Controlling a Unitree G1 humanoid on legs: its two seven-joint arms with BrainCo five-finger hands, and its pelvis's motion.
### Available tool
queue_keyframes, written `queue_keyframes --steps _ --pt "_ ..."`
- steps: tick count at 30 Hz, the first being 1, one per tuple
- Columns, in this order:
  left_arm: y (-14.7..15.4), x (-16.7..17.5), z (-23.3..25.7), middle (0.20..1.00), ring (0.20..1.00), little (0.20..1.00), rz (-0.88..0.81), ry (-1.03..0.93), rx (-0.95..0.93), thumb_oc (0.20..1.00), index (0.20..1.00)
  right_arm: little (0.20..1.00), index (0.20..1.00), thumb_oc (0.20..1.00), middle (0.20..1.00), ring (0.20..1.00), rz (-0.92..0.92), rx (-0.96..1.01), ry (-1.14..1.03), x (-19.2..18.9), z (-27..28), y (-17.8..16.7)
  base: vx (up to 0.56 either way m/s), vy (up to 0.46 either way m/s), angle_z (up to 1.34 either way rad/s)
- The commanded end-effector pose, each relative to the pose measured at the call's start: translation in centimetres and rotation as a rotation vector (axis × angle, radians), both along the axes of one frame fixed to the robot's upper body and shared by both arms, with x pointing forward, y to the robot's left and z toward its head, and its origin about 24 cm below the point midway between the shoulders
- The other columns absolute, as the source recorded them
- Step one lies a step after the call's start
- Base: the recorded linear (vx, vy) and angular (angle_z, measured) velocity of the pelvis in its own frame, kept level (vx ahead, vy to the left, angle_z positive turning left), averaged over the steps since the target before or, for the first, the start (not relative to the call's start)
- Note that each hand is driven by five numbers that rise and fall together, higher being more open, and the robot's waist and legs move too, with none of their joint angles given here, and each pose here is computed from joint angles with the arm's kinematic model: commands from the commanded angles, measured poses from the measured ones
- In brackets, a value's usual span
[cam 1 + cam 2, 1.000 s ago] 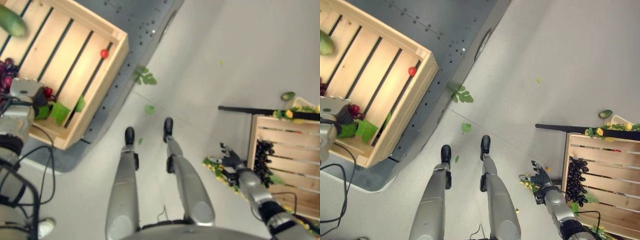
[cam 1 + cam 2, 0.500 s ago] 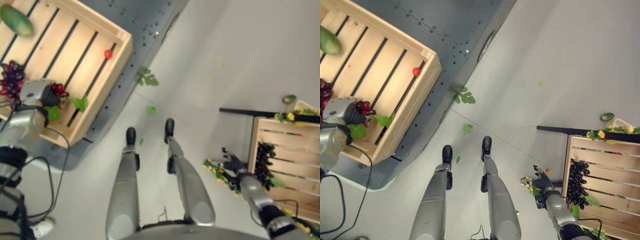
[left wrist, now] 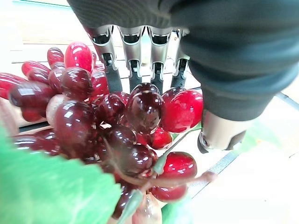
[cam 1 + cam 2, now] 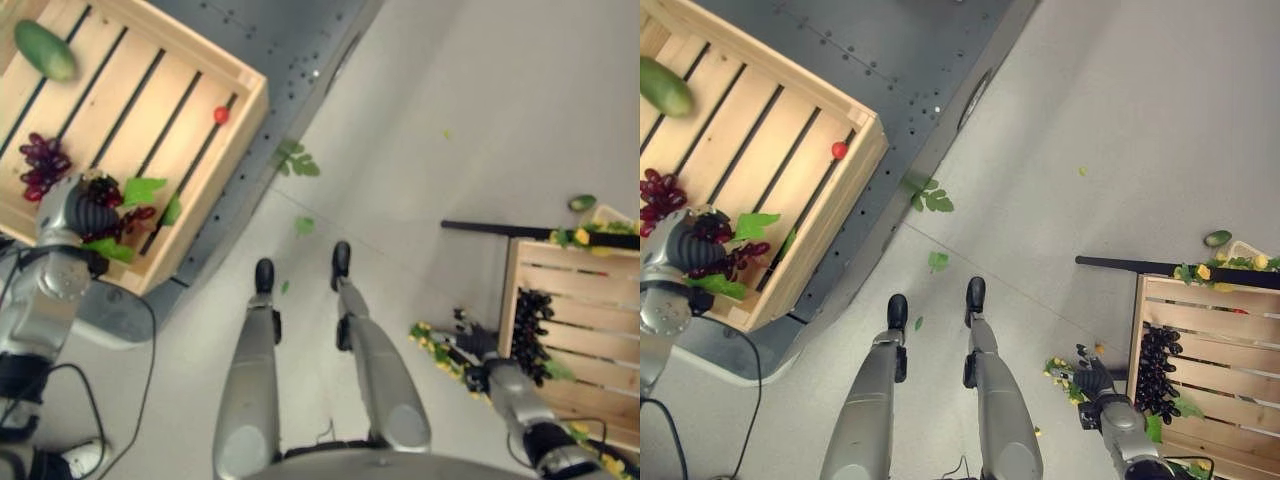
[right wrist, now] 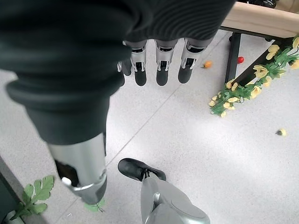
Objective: Pick up the fruits from the basket on one side to the basket on the other side
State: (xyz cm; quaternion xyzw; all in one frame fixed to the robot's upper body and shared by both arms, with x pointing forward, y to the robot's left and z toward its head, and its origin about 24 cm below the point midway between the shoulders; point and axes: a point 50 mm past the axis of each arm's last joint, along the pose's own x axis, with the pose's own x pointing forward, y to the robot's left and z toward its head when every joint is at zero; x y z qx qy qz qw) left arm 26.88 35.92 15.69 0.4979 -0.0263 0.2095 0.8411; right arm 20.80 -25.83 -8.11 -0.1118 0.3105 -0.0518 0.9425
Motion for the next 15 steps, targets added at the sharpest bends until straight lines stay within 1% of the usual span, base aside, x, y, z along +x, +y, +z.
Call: queue_keyframes --steps 1,6,9,12,14,15 --pt "-0.4 -0.8 0.8 0.2 0.2 0.2 -0.051 -0.13 -0.14 0.2 0.2 1.0 1.0 1.0 1.0 1.0 -0.071 -0.061 0.078 -2.4 -0.5 -3.2 0.0 0.0 0.0" --pt "-0.8 -1.2 0.6 0.2 0.2 0.2 -0.092 -0.161 -0.217 0.2 0.2 1.0 1.0 1.0 1.0 1.0 -0.08 -0.06 0.093 -2.7 -0.7 -3.4 0.01 -0.003 -0.01" --pt "-1.5 -1.3 0.7 0.2 0.2 0.2 -0.141 -0.216 -0.313 0.2 0.2 1.0 1.0 1.0 1.0 1.0 -0.079 -0.062 0.103 -2.6 -0.8 -3.3 0.0 0.0 0.0" --pt "-1.7 -1.4 0.7 0.2 0.2 0.2 -0.162 -0.23 -0.356 0.2 0.2 1.0 1.0 1.0 1.0 1.0 -0.074 -0.061 0.105 -2.5 -0.9 -3.2 0.0 0.0 0.0" --pt "-2.1 -1.4 0.5 0.2 0.2 0.2 -0.189 -0.244 -0.407 0.2 0.2 1.0 1.0 1.0 1.0 1.0 -0.072 -0.06 0.106 -2.5 -0.9 -3.2 0.0 0.0 0.0" --pt "-2.4 -1.4 0.2 0.2 0.2 0.2 -0.213 -0.259 -0.48 0.2 0.2 1.0 1.0 1.0 1.0 1.0 -0.07 -0.059 0.107 -2.4 -0.9 -3.1 0.0 0.0 0.0"
